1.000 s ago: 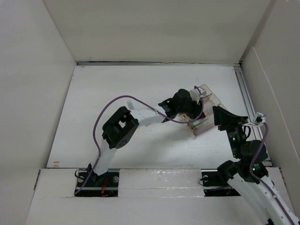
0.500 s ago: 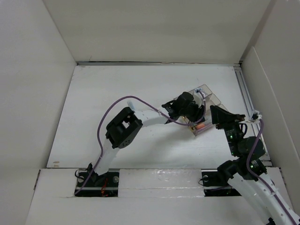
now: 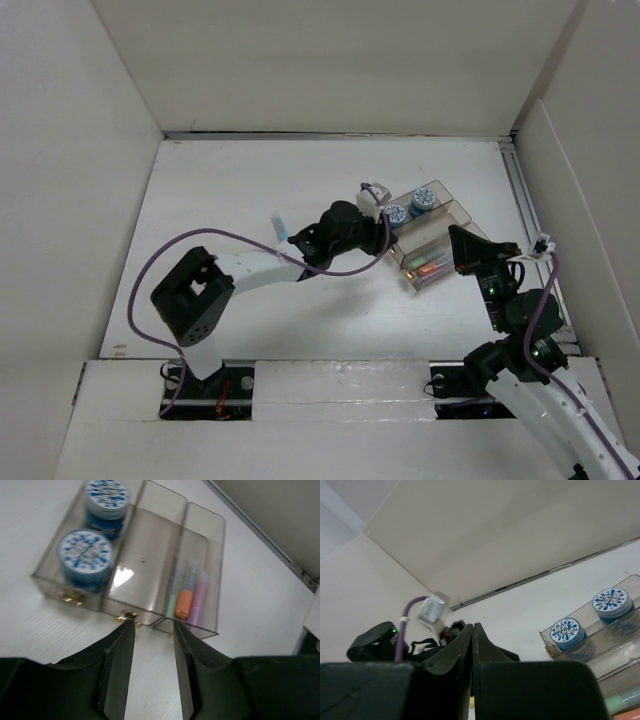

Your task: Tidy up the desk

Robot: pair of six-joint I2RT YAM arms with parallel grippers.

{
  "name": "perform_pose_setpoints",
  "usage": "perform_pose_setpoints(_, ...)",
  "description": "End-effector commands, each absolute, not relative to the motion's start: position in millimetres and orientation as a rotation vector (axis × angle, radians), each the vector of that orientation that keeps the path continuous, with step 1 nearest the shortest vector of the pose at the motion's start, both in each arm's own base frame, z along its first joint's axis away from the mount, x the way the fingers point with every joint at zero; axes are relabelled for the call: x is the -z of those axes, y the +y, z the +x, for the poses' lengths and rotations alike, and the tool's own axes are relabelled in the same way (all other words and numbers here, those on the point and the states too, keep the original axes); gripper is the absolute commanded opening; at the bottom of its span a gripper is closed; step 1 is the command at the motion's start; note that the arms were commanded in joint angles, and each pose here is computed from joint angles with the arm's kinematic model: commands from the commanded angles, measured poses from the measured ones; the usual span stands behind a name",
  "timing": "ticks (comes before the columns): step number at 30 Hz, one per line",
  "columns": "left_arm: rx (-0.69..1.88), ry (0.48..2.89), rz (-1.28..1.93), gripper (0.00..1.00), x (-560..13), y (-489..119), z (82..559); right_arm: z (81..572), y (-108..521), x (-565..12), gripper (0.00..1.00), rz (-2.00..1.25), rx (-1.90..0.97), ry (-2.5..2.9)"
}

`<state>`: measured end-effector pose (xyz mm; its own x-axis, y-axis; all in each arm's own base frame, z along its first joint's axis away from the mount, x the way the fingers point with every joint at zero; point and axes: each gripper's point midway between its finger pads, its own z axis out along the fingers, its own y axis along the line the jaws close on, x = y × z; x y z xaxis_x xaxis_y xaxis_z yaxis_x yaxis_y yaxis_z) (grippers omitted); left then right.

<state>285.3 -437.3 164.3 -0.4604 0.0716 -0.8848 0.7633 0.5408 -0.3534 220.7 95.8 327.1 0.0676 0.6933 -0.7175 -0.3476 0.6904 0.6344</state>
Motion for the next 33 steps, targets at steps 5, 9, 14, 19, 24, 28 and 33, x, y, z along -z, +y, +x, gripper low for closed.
perform_pose_setpoints(5,0.616,1.988,0.350,0.40,-140.8,-325.0,298.7,239.1,124.8,-325.3,0.09,0.244,-0.843,1.345)
perform_pose_setpoints(9,0.521,2.052,0.191,0.42,-114.6,-276.3,290.4,249.8,141.7,-318.1,0.27,0.191,-0.855,1.409)
perform_pose_setpoints(14,0.447,2.080,0.000,0.50,-97.7,-216.3,294.6,252.9,146.3,-313.4,0.35,0.181,-0.861,1.425)
perform_pose_setpoints(19,0.364,2.124,-0.039,0.56,-79.4,-194.4,296.7,252.6,144.7,-314.1,0.36,0.188,-0.860,1.413)
perform_pose_setpoints(24,0.276,2.192,-0.028,0.56,-60.5,-193.3,303.0,252.5,144.9,-313.6,0.36,0.186,-0.860,1.415)
perform_pose_setpoints(28,0.212,2.254,-0.044,0.53,-41.6,-191.7,305.3,252.9,142.8,-314.4,0.37,0.193,-0.850,1.411)
perform_pose_setpoints(33,0.196,2.253,-0.067,0.50,-39.9,-189.2,306.5,252.6,142.7,-314.4,0.37,0.193,-0.850,1.411)
